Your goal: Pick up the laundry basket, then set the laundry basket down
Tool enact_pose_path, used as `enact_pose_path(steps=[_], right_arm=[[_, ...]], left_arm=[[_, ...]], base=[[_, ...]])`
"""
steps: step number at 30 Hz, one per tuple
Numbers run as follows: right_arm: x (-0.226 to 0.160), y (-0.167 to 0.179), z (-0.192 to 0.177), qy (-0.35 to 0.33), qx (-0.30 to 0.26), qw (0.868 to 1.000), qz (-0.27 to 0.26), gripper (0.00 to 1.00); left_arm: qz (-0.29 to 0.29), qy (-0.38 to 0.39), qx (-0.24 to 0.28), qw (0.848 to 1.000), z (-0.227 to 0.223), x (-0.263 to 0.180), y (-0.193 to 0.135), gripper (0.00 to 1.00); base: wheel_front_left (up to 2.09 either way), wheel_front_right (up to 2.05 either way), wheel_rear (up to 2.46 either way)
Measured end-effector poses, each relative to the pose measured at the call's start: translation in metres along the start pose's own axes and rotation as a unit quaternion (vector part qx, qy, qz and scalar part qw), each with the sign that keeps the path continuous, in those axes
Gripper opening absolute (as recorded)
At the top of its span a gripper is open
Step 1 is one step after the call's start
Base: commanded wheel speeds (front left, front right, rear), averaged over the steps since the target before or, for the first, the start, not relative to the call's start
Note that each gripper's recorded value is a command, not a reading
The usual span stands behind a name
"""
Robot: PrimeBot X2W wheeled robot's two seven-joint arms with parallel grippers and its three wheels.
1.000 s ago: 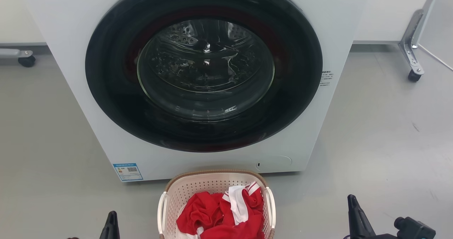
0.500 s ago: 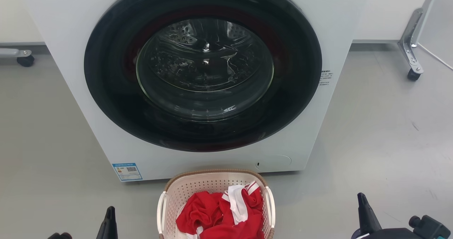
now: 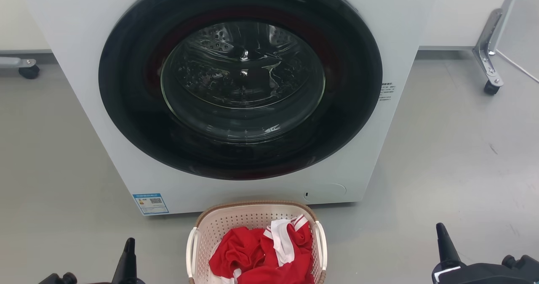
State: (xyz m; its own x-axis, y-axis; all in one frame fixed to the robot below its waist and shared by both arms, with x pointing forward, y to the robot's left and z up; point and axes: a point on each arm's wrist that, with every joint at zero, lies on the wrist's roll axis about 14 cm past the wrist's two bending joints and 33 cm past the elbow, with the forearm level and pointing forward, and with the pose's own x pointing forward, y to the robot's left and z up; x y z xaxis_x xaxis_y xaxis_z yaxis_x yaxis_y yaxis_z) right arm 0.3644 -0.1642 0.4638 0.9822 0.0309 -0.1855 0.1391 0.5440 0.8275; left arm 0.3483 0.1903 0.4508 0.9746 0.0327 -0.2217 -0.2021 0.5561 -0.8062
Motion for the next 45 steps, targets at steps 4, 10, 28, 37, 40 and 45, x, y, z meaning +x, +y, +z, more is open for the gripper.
enact_pose_path(steps=[4,10,28,37,40,45], right_arm=[[0.0,-0.003,0.003,-0.001,0.037,0.999,-0.001,0.0],[0.004,-0.002,0.012,-0.008,0.082,0.997,0.006,0.0],[0.008,-0.008,0.031,-0.024,0.213,0.977,0.018,0.0],[0.009,-0.008,0.041,-0.033,0.268,0.962,0.032,0.0],[0.01,-0.008,0.044,-0.037,0.285,0.957,0.036,0.0],[0.011,-0.005,0.046,-0.038,0.285,0.957,0.043,0.0]], left_arm=[[-0.004,0.003,-0.038,0.999,0.001,0.003,-0.002,0.0],[-0.009,0.006,-0.081,0.997,0.002,0.006,-0.003,0.0],[-0.046,0.008,-0.212,0.976,0.012,0.017,-0.018,0.0],[-0.062,0.007,-0.27,0.961,0.017,0.021,-0.024,0.0],[-0.07,0.007,-0.285,0.956,0.019,0.023,-0.027,0.0],[-0.072,0.006,-0.291,0.954,0.019,0.024,-0.028,0.0]], base=[[0.0,0.0,0.0],[0.0,0.0,0.0],[0.0,0.0,0.0],[0.0,0.0,0.0],[0.0,0.0,0.0],[0.0,0.0,0.0]])
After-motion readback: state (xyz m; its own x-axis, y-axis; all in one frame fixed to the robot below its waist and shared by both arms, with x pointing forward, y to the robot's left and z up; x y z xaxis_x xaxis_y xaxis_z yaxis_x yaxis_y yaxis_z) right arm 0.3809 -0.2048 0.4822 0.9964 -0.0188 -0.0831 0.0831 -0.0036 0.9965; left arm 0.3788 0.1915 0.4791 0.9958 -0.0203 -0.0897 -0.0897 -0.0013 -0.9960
